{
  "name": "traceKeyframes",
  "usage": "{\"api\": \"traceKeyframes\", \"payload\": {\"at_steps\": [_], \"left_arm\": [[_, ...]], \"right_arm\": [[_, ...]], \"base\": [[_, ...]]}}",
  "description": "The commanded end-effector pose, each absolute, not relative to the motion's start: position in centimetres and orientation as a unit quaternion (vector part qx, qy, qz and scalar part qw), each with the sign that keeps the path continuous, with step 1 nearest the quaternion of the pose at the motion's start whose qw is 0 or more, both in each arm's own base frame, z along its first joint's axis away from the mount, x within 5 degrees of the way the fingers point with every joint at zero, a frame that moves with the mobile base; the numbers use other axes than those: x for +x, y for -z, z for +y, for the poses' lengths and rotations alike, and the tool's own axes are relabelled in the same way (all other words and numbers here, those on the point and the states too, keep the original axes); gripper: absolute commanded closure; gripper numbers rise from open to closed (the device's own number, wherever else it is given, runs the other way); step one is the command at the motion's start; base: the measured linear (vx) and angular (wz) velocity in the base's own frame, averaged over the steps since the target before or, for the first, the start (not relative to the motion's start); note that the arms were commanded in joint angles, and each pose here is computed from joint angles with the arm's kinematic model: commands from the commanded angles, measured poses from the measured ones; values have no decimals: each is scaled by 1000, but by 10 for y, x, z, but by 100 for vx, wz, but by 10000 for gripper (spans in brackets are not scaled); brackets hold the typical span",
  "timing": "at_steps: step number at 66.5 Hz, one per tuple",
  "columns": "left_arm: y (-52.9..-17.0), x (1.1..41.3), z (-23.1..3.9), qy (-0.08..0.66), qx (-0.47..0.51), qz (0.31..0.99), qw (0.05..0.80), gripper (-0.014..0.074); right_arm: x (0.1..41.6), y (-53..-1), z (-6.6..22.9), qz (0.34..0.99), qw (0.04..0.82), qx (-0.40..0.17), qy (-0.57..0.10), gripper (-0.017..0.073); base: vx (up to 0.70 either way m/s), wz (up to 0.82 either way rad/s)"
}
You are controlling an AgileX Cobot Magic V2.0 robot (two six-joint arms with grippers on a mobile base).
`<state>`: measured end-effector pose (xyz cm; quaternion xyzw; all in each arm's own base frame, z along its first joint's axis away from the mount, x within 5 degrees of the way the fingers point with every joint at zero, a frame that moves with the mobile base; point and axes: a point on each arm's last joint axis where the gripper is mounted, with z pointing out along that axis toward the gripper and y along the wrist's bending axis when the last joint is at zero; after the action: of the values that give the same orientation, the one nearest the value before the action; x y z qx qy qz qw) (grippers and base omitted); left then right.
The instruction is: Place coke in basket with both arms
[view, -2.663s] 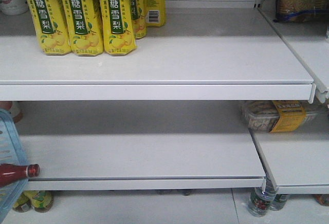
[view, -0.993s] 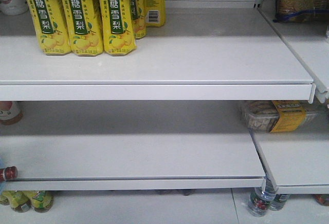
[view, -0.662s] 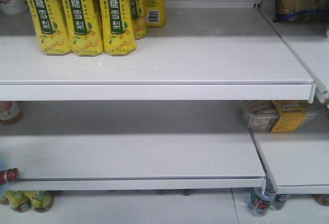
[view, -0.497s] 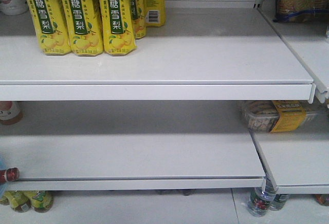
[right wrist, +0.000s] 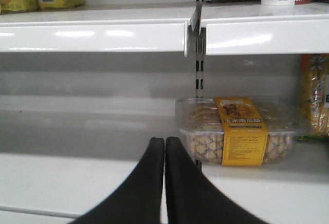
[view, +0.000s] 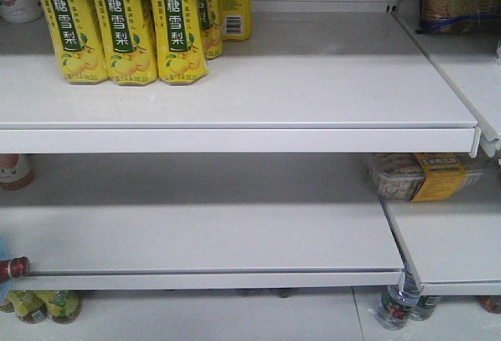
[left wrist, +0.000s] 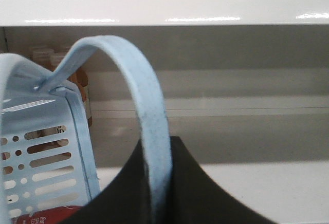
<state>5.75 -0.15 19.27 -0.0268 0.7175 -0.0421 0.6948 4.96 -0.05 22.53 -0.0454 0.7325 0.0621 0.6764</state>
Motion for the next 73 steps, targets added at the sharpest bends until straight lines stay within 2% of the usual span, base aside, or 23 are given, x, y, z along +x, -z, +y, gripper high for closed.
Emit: {"api": "traceKeyframes", "payload": {"at_steps": [1, 16, 22, 31, 36, 47, 73], "left_arm": [[-220, 53, -1, 15, -3, 635, 772, 600], [-220, 53, -1, 15, -3, 635, 772, 600], [-220, 53, -1, 15, -3, 635, 772, 600], [-220, 53, -1, 15, -3, 635, 772, 600], [-220, 53, -1, 15, -3, 635, 772, 600], [-220, 53, -1, 15, -3, 635, 772, 600], [-220, 53, -1, 15, -3, 635, 772, 600]], "right_arm": [[47, -235, 5, 717, 688, -79, -75, 569], [45, -233, 12, 713, 682, -149, -63, 569], [45, -233, 11, 717, 684, -126, -54, 569], [46, -234, 5, 722, 690, -46, -24, 569], [47, -234, 2, 723, 691, -22, -2, 569], [48, -231, 2, 721, 692, -42, 17, 569], [56, -200, 2, 687, 725, -45, 26, 569]], "base": [[0, 0], [0, 0], [0, 0], [0, 0], [0, 0], [0, 0], [0, 0]]}}
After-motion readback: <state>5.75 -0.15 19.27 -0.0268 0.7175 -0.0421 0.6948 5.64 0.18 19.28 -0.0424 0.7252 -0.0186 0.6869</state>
